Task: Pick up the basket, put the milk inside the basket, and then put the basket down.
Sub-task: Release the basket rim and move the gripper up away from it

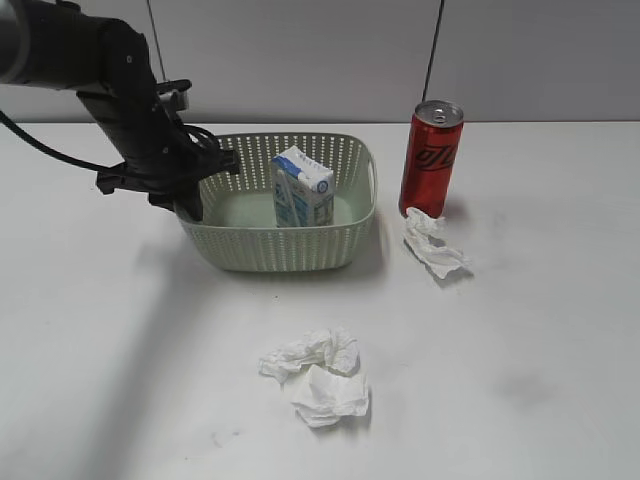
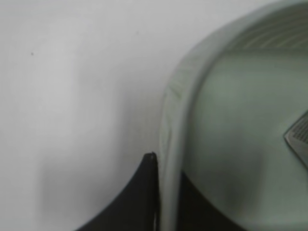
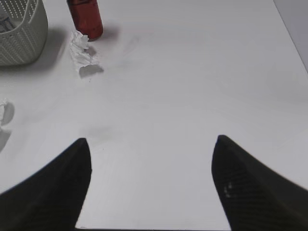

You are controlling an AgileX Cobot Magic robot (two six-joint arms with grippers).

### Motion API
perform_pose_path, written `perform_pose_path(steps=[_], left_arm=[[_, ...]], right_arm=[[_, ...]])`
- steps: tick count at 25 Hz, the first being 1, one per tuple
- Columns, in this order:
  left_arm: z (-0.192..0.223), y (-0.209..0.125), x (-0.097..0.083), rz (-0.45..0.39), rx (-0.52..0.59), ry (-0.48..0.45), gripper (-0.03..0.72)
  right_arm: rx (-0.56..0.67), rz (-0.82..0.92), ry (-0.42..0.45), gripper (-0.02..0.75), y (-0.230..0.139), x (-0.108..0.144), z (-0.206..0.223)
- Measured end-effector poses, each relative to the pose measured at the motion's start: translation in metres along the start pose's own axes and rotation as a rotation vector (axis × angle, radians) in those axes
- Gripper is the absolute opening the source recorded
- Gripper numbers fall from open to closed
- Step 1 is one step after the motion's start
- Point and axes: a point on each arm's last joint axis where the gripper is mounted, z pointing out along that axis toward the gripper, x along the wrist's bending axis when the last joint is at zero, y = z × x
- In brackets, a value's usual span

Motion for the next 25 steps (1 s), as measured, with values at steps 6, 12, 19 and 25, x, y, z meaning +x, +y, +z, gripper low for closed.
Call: perform_pose_path(steps=[6,12,19,25], left_arm=[[0.002,0.002,-0.001,-0.005,-0.012,-0.008,0.032],[-0.007,0.003,-0.002,-0.008,-0.02,-0.016,0.479],[-0.083,0.013,-0.003,0.066,-0.182,-0.033,0.645],[-0.143,0.014,0.035,0.103,-0.19,0.018,0.641]], right_arm=[[-0.003,0.001,0.0,0.591,0.0,0.0,0.0],[-0.003,0.001,0.0,0.591,0.0,0.0,0.0],[-0.003,0.0,0.0,0.591,0.0,0.0,0.0],[-0.003,0.001,0.0,0.591,0.0,0.0,0.0]])
